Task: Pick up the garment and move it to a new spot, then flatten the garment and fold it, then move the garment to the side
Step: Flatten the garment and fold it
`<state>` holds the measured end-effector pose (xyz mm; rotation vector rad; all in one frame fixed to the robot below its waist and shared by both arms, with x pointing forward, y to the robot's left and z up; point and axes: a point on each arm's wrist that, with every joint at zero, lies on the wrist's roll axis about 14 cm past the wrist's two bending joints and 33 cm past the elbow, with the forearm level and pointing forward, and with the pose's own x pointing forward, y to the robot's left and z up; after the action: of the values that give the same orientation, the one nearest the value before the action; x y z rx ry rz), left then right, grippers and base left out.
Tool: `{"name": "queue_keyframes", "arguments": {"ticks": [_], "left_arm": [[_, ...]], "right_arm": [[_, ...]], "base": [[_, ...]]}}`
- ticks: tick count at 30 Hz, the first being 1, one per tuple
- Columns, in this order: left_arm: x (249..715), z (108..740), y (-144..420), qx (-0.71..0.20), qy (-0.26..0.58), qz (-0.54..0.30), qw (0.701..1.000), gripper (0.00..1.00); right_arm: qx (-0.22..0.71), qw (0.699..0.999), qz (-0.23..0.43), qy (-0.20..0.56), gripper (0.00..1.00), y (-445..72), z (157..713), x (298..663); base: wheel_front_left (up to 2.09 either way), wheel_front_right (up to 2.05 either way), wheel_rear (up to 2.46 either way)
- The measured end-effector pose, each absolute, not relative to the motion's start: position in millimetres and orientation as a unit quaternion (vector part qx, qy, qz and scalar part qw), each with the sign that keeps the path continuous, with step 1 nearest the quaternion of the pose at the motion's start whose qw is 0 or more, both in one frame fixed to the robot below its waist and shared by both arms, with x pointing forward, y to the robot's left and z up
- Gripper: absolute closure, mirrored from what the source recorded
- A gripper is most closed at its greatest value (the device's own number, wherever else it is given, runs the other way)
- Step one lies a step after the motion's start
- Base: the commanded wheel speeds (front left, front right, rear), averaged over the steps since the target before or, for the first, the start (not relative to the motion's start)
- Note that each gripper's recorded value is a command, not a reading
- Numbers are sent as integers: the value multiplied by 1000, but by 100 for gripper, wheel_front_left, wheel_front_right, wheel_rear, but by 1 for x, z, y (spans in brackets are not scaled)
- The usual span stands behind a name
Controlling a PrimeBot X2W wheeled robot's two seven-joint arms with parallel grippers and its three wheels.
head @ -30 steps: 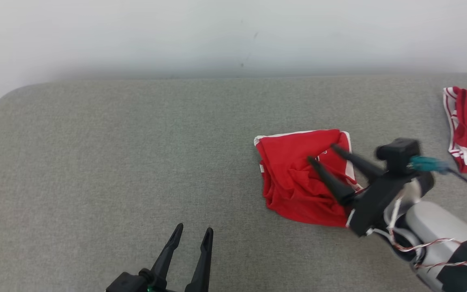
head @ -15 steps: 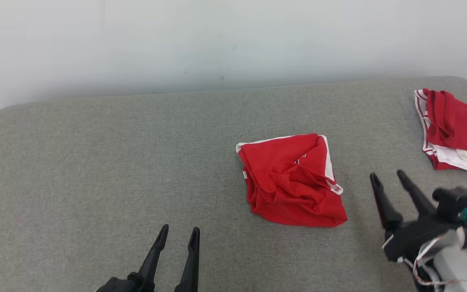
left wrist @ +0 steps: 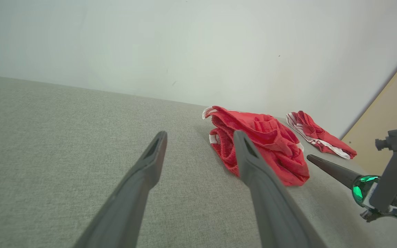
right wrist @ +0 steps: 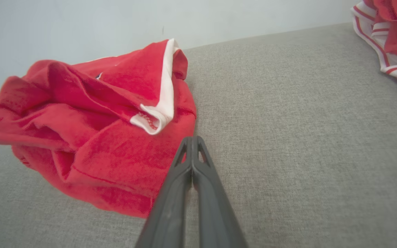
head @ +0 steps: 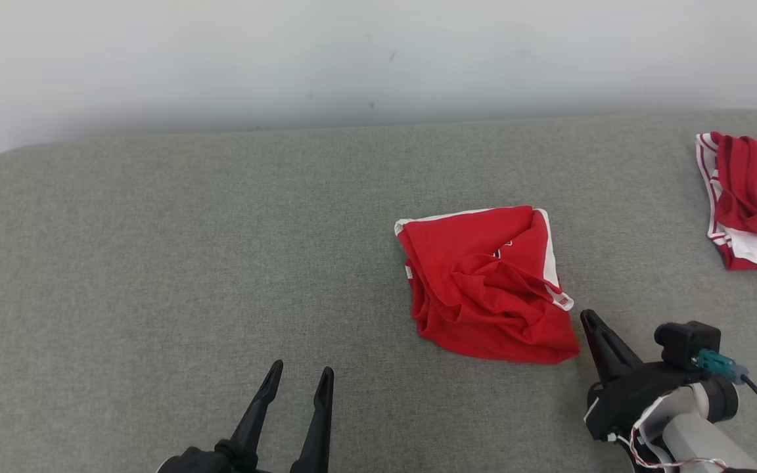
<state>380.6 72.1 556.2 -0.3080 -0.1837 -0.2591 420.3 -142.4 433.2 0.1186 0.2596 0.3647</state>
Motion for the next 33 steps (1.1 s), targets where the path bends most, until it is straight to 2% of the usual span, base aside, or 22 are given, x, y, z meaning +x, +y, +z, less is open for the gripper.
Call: {"name": "queue_keyframes", "arguments": {"ticks": [13, 25, 33], "left_arm": [[384, 550, 80, -153, -84, -118, 978, 0], [386, 550, 85, -151, -86, -112, 978, 0], [386, 548, 91, -150, -85, -103, 980, 0]], "right_arm": [[63, 961, 212, 165, 100, -117, 424, 446], [62, 962, 228, 139, 100, -97, 444, 478], [67, 955, 275, 86, 100, -52, 484, 504]], "base": [[0, 0, 0], [0, 0, 0], [0, 0, 0]]}}
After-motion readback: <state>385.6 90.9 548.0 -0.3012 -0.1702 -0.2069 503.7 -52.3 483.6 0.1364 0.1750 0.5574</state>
